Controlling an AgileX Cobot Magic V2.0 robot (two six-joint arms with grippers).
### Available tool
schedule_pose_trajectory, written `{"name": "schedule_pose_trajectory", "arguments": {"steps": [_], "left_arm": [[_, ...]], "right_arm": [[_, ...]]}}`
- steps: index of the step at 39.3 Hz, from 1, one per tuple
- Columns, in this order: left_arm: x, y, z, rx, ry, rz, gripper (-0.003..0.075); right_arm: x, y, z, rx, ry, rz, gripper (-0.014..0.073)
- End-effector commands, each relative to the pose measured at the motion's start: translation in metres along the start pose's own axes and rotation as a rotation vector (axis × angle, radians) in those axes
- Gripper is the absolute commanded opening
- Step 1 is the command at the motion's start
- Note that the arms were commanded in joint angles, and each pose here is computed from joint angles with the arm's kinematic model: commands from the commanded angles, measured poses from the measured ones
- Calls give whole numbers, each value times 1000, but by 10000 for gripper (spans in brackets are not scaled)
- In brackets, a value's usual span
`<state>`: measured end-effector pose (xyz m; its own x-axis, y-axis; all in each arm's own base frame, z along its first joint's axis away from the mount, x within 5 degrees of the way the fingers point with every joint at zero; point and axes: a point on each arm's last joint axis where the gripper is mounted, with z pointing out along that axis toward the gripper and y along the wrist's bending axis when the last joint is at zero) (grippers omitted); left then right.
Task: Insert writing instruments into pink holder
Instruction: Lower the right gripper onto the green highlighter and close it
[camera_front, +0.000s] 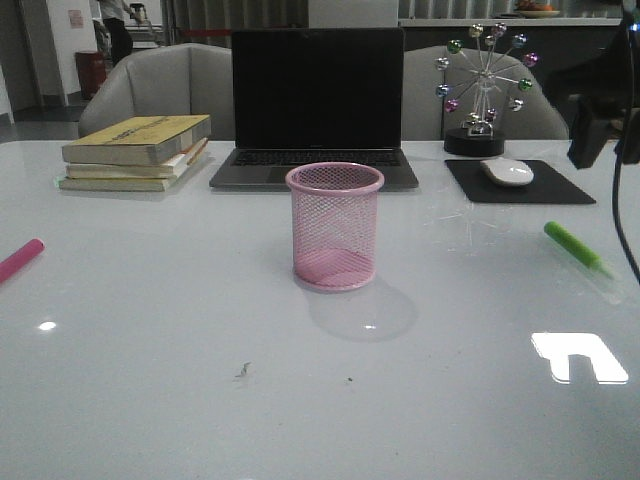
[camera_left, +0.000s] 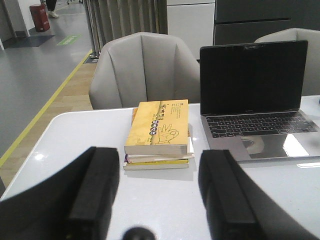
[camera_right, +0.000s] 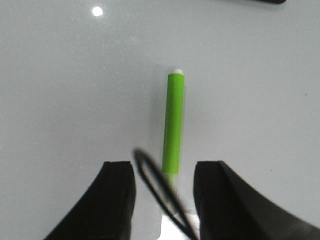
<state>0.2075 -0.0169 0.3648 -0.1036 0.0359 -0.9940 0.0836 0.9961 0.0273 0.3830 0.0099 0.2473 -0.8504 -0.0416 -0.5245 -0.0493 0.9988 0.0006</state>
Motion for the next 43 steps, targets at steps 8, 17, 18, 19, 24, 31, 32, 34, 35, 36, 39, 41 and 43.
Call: {"name": "schedule_pose_trajectory", "arguments": {"steps": [8,17,18,19,24,31,32,34,35,36,39,41,43], "left_arm": [[-22,1,-5,0,-133,-17,426],[-22,1,-5,0,-133,-17,426],[-22,1,-5,0,-133,-17,426],[-22,1,-5,0,-133,-17,426],[-22,1,-5,0,-133,-17,426],[-22,1,-5,0,-133,-17,426],[-22,1,-5,0,-133,-17,426],[-22,1,-5,0,-133,-17,426],[-22,1,-5,0,-133,-17,426],[-22,1,-5,0,-133,-17,426],[-22,1,-5,0,-133,-17,426],[-22,1,-5,0,-133,-17,426],[-22,1,-5,0,-133,-17,426]], "right_arm": [[-13,-13,15,16,-56,29,407],[-23,-19,30,5,-68,72,407],[-25,-19,31,2,-69,75,407],[-25,-19,33,0,-65,78,407],[-29,-18,40,-15,-64,100,407],[-29,-18,44,-15,-56,100,407],[-28,-18,46,-15,-51,100,407],[-26,-18,49,-16,-39,100,407],[-26,-18,51,-16,-34,101,407],[-25,-18,53,-16,-26,101,407],[-22,-18,58,-17,-5,101,407],[-20,-18,62,-18,10,102,407],[-19,-18,65,-18,21,102,407]]}}
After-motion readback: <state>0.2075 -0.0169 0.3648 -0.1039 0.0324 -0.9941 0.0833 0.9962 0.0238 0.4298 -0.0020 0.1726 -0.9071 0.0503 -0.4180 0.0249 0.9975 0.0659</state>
